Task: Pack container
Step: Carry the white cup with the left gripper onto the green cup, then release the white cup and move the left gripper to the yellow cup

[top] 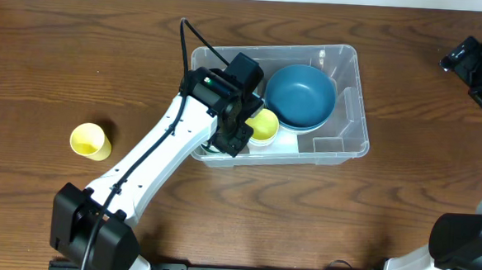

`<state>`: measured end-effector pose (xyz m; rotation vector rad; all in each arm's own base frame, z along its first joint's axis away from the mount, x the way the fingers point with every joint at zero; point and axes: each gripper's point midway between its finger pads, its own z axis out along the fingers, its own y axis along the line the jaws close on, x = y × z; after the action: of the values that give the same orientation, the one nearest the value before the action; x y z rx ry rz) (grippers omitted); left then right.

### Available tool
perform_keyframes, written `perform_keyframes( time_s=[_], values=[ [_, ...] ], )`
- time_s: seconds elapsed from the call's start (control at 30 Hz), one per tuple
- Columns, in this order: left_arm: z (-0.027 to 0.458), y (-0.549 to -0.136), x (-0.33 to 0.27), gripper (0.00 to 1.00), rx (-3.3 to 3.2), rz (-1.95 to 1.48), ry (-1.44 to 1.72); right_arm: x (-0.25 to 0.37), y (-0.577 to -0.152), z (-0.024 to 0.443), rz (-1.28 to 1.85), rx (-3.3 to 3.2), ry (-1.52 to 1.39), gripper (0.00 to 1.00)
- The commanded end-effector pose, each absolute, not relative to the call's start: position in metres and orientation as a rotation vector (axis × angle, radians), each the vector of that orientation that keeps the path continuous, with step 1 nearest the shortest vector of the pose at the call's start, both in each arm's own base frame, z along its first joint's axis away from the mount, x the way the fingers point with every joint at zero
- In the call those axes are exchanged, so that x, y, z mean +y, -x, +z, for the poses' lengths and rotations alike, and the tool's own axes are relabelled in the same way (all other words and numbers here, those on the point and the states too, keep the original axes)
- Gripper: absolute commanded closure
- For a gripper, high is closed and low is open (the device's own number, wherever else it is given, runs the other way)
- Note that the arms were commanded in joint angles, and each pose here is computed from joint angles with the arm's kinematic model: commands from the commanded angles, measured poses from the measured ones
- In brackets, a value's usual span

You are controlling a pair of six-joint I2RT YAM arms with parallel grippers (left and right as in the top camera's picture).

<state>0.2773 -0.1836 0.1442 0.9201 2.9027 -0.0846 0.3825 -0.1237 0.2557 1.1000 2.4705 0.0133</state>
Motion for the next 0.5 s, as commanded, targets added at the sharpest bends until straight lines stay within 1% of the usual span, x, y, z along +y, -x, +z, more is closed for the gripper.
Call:
perform_keyframes(
  time_s=[0.0,0.1,0.13,0.2,0.23,0.3,0.47],
  values=[
    [0.1410,-0.2823,-0.1751,0.94,2.911,-0.036,-0.912,-0.1255,-0.3803,0.2660,0.013,2.437,-1.106,0.01],
    [0.1410,-0.2834,-0.1731,0.94,2.915,-0.036,-0.901,-0.1256,-0.3803,0.2660,0.012,2.437,-1.106,0.01],
    [0.1410,-0.2834,-0.1731,0.84,2.915,-0.036,-0.901,-0.1256,-0.3803,0.2660,0.012,2.437,-1.106,0.01],
    [0.1410,-0.2833,-0.1733,0.47,2.914,-0.036,-0.902,-0.1256,-0.3803,0.2660,0.012,2.437,-1.106,0.01],
    [0.1410,-0.2834,-0.1733,0.40,2.914,-0.037,-0.902,-0.1256,-0.3803,0.2660,0.012,2.437,-1.106,0.01],
    [0.1411,-0.2836,-0.1734,0.32,2.913,-0.037,-0.902,-0.1256,-0.3803,0.2660,0.012,2.437,-1.106,0.01],
    [0.1483,-0.2871,-0.1719,0.32,2.905,-0.041,-0.879,-0.1256,-0.3803,0.2660,0.012,2.437,-1.106,0.01]
  ],
)
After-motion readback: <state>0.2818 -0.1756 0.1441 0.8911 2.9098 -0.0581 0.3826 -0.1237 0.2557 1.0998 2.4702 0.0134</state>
